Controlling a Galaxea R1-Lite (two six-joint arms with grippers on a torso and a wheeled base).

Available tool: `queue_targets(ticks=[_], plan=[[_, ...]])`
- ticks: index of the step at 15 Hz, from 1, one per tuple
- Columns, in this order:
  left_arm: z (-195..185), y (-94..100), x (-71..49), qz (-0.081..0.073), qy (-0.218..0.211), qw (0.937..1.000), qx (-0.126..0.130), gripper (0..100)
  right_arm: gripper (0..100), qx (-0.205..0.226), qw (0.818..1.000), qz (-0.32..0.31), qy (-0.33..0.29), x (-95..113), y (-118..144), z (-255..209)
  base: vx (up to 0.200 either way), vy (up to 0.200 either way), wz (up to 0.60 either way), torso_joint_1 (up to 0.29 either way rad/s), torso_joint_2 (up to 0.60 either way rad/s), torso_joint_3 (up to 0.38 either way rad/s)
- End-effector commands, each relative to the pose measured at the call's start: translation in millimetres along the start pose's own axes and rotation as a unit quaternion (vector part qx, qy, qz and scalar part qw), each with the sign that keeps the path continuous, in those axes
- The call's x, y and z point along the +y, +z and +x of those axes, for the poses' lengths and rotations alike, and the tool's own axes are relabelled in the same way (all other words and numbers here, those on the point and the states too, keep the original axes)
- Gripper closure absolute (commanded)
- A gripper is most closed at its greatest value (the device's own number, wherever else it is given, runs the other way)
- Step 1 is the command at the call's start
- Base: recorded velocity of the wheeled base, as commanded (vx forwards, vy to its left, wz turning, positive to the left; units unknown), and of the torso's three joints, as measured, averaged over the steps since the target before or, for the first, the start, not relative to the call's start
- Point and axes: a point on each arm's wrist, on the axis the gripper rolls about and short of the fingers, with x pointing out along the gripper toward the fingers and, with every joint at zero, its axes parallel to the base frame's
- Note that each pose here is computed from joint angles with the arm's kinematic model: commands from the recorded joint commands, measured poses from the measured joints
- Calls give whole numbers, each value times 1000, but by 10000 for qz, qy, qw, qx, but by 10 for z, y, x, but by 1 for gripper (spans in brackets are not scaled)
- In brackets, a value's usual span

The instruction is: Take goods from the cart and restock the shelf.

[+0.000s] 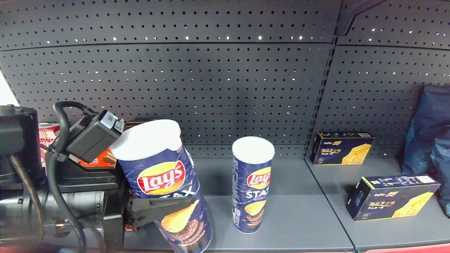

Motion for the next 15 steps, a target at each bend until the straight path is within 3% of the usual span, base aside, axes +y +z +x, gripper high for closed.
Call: queue_targets(ticks=[1, 3, 4, 6, 9, 10, 13, 15], plan=[[68, -45, 51, -86, -2, 9999, 104, 100, 0, 24, 10000, -3, 4, 0, 2, 4, 0, 0, 0, 0, 0, 0], [154, 7, 118, -63, 12, 9998, -179, 100, 0, 24, 10000, -3, 4, 0, 2, 4, 0, 0, 0, 0, 0, 0], [186, 18, 158, -222, 57, 9994, -242, 100, 0, 24, 10000, -3, 4, 0, 2, 4, 0, 0, 0, 0, 0, 0], [150, 66, 324, -248, 353, 9985, -323, 100, 0, 24, 10000, -3, 4, 0, 2, 4, 0, 0, 0, 0, 0, 0], [321, 51, 522, -7, 438, 9989, -156, 100, 0, 24, 10000, -3, 4, 0, 2, 4, 0, 0, 0, 0, 0, 0], [383, 115, 660, 113, 530, 9984, -178, 100, 0, 24, 10000, -3, 4, 0, 2, 4, 0, 0, 0, 0, 0, 0], [711, 257, 911, 155, 438, 9988, -126, 100, 0, 24, 10000, -3, 4, 0, 2, 4, 0, 0, 0, 0, 0, 0], [849, 372, 1044, 338, 414, 9986, 10, 100, 0, 24, 10000, -3, 4, 0, 2, 4, 0, 0, 0, 0, 0, 0]])
